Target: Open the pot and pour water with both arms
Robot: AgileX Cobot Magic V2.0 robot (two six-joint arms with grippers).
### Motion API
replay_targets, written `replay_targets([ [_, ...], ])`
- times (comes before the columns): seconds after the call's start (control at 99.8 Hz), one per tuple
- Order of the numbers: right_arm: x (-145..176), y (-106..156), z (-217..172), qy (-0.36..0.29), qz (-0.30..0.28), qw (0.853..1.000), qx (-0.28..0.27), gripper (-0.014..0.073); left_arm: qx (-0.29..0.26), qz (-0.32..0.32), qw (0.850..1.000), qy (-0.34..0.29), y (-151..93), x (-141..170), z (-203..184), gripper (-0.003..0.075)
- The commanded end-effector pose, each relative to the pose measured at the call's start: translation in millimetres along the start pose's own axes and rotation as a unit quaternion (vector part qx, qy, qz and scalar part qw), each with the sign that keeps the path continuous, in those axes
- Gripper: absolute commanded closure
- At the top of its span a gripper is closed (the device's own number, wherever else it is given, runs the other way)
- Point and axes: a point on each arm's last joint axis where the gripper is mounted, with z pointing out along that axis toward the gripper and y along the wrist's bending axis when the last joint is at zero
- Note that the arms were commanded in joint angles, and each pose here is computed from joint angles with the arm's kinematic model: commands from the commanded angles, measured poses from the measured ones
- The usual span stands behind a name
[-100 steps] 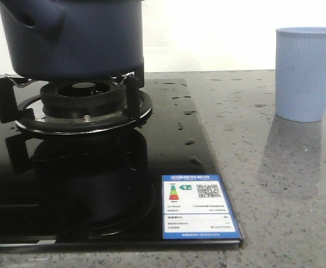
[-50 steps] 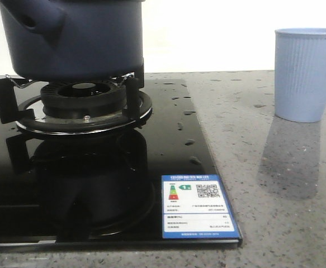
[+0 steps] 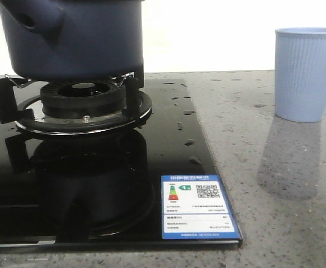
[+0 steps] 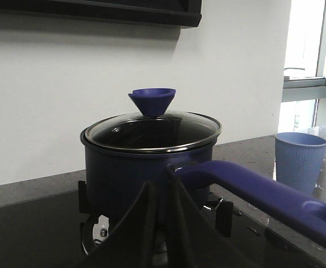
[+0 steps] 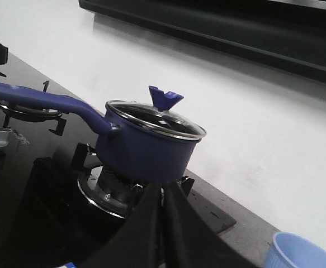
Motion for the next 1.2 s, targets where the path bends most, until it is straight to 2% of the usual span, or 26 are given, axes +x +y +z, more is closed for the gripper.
replay_targets([
  [0.0,-7,-5,1,-0.012,0.012,1.000,0.012,0.0641,-0.001,-0.019,1.000,-0.013,0,-8,0,0.0740],
  [0.291,-7,-5,1,-0.012,0.012,1.000,0.012,0.0641,-0.001,-0.015,1.000,-0.012,0,-8,0,0.0740],
  [0.341,-7,-5,1,-0.012,0.012,1.000,0.012,0.0641,-0.003,0.012,1.000,-0.004,1,-7,0,0.0740],
  [0.421,-7,-5,1,-0.012,0.012,1.000,0.012,0.0641,-0.026,0.093,0.995,0.022,5,-3,0,0.0740],
  [0.471,-7,-5,1,-0.012,0.012,1.000,0.012,0.0641,-0.043,0.104,0.993,0.043,9,1,0,0.0740],
  [0.481,-7,-5,1,-0.012,0.012,1.000,0.012,0.0641,-0.046,0.087,0.994,0.047,9,3,0,0.0740],
  [0.491,-7,-5,1,-0.012,0.012,1.000,0.012,0.0641,-0.051,0.104,0.992,0.056,11,5,0,0.0740],
  [0.501,-7,-5,1,-0.012,0.012,1.000,0.012,0.0641,-0.056,0.084,0.993,0.058,11,6,0,0.0740],
  [0.511,-7,-5,1,-0.012,0.012,1.000,0.012,0.0641,-0.062,0.101,0.991,0.065,13,8,-1,0.0740],
  [0.541,-7,-5,1,-0.012,0.012,1.000,0.012,0.0641,-0.079,0.093,0.990,0.077,16,13,-1,0.0740],
  [0.551,-7,-5,1,-0.012,0.012,1.000,0.012,0.0641,-0.085,0.072,0.991,0.077,17,15,-1,0.0740],
  [0.561,-7,-5,1,-0.012,0.012,1.000,0.012,0.0641,-0.091,0.086,0.989,0.084,18,18,-1,0.0740],
  [0.571,-7,-5,1,-0.012,0.012,1.000,0.012,0.0641,-0.097,0.067,0.990,0.082,19,19,-1,0.0740],
  [0.581,-7,-5,1,-0.012,0.012,1.000,0.012,0.0641,-0.102,0.081,0.988,0.086,21,21,-1,0.0740],
  [0.641,-7,-5,1,-0.012,0.012,1.000,0.012,0.0641,-0.125,0.064,0.986,0.087,25,35,-1,0.0740],
  [0.791,-7,-5,1,-0.012,0.012,1.000,0.012,0.0641,-0.133,0.069,0.986,0.073,26,69,-1,0.0740],
  [0.861,-7,-5,1,-0.012,0.012,1.000,0.012,0.0641,-0.136,0.063,0.985,0.089,26,83,-3,0.0740],
  [0.892,-7,-5,1,-0.012,0.012,1.000,0.012,0.0641,-0.137,0.058,0.981,0.123,26,89,-5,0.0740],
  [1.102,-7,-5,1,-0.012,0.012,1.000,0.012,0.0641,-0.178,0.039,0.959,0.218,28,107,-19,0.0740],
  [1.192,-7,-5,1,-0.012,0.012,1.000,0.012,0.0641,-0.196,0.047,0.958,0.202,29,105,-23,0.0740],
])
